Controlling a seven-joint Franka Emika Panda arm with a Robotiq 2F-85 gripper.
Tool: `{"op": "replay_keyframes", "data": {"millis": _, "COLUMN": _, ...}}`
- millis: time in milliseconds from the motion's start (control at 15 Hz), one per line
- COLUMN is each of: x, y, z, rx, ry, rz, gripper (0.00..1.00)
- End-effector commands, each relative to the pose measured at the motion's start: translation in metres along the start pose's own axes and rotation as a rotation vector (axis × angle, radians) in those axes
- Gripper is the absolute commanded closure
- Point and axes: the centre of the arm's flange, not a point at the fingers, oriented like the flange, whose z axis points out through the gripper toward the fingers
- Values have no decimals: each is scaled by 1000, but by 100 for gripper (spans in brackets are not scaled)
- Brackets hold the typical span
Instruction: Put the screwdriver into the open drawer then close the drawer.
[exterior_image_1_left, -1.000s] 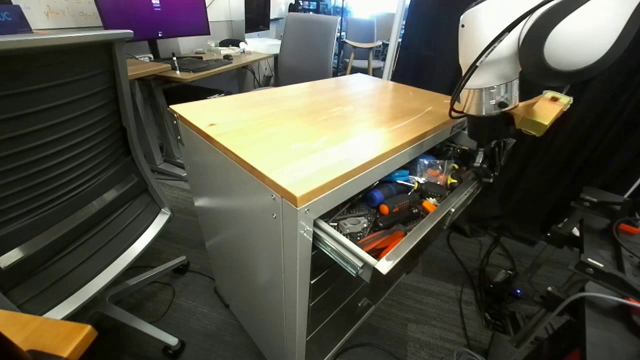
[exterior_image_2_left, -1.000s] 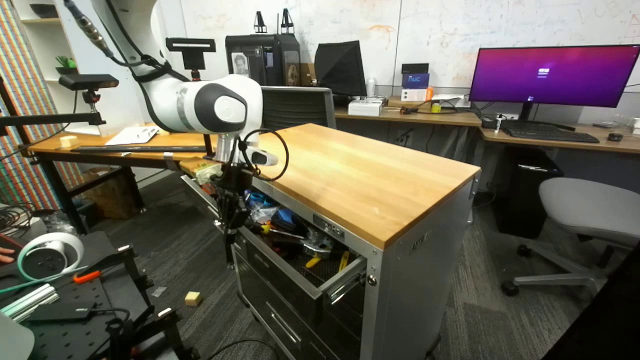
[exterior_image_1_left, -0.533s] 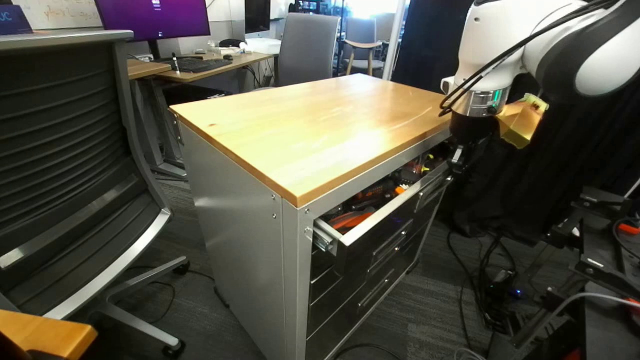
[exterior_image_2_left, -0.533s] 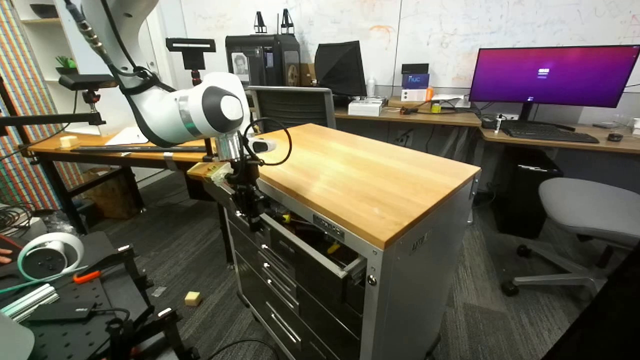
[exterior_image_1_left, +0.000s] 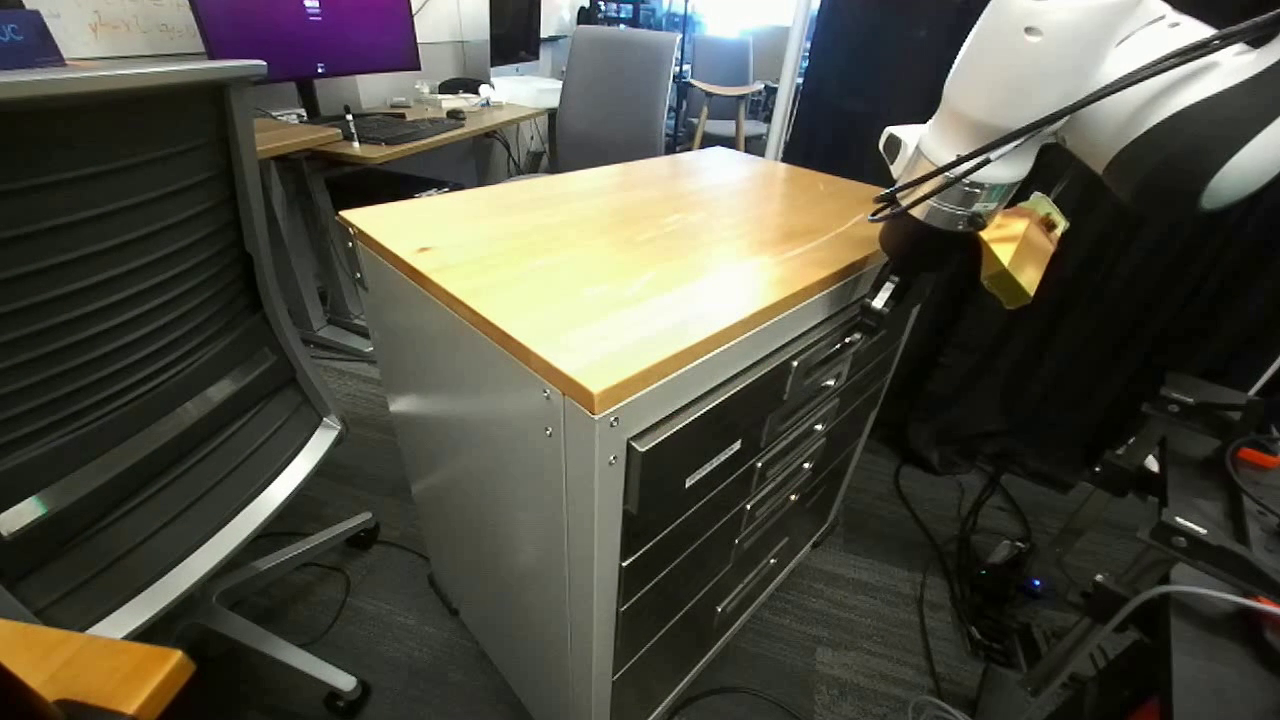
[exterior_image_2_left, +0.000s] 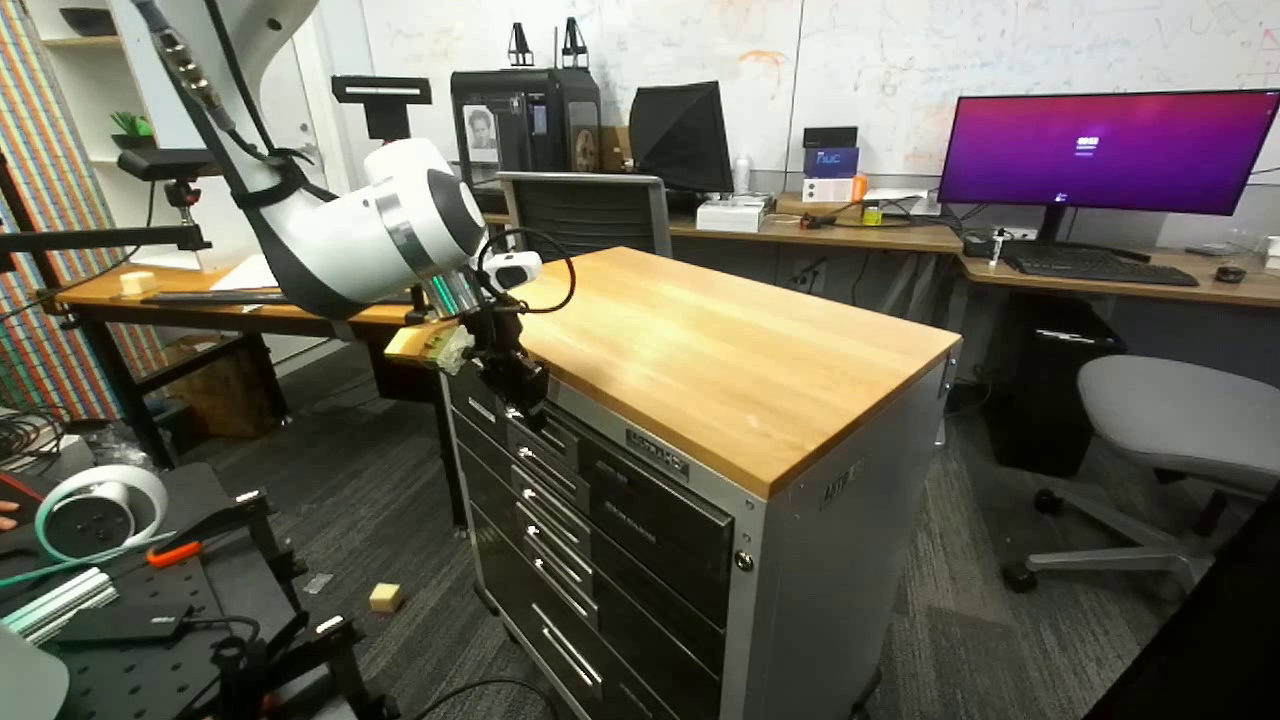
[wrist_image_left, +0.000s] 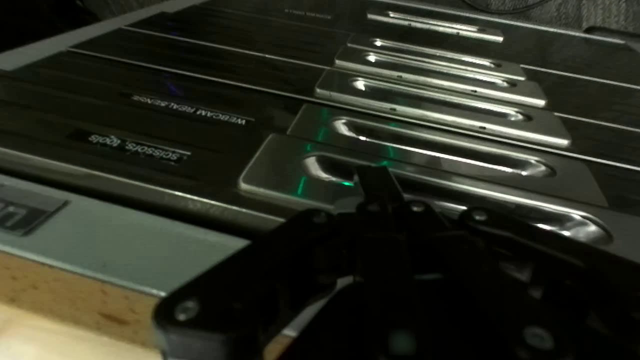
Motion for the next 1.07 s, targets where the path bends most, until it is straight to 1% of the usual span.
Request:
{"op": "replay_keyframes", "data": {"millis": 0, "x": 12, "y": -9, "z": -10, "rx": 12, "ry": 178, "rz": 15, "gripper": 100}}
{"op": "replay_keyframes", "data": {"millis": 133, "x": 14, "y": -9, "z": -15, "rx": 12, "ry": 242, "rz": 18, "gripper": 98}}
{"op": "replay_keyframes", "data": {"millis": 200, "x": 12, "y": -9, "z": -15, "rx": 2, "ry": 245, "rz": 16, "gripper": 97}}
{"op": "replay_keyframes", "data": {"millis": 267, "x": 9, "y": -7, "z": -17, "rx": -24, "ry": 217, "rz": -8, "gripper": 75}}
{"op": "replay_keyframes", "data": {"millis": 333, "x": 6, "y": 0, "z": -27, "rx": -8, "ry": 121, "rz": -28, "gripper": 72}}
{"op": "replay_keyframes", "data": {"millis": 400, "x": 5, "y": 4, "z": -32, "rx": -13, "ry": 84, "rz": -29, "gripper": 70}}
{"op": "replay_keyframes", "data": {"millis": 467, "x": 3, "y": 12, "z": -41, "rx": -14, "ry": 36, "rz": -36, "gripper": 64}}
{"op": "replay_keyframes", "data": {"millis": 667, "x": -10, "y": 28, "z": -61, "rx": -40, "ry": -146, "rz": -61, "gripper": 42}}
{"op": "replay_keyframes", "data": {"millis": 733, "x": -17, "y": 29, "z": -67, "rx": -55, "ry": -208, "rz": -62, "gripper": 33}}
{"op": "replay_keyframes", "data": {"millis": 800, "x": -23, "y": 26, "z": -68, "rx": -73, "ry": -251, "rz": -58, "gripper": 27}}
{"op": "replay_keyframes", "data": {"millis": 867, "x": -28, "y": 23, "z": -73, "rx": -75, "ry": -303, "rz": -66, "gripper": 18}}
{"op": "replay_keyframes", "data": {"millis": 933, "x": -29, "y": 24, "z": -79, "rx": -76, "ry": -349, "rz": -73, "gripper": 11}}
{"op": "replay_keyframes", "data": {"millis": 1000, "x": -28, "y": 24, "z": -88, "rx": -63, "ry": -393, "rz": -81, "gripper": 2}}
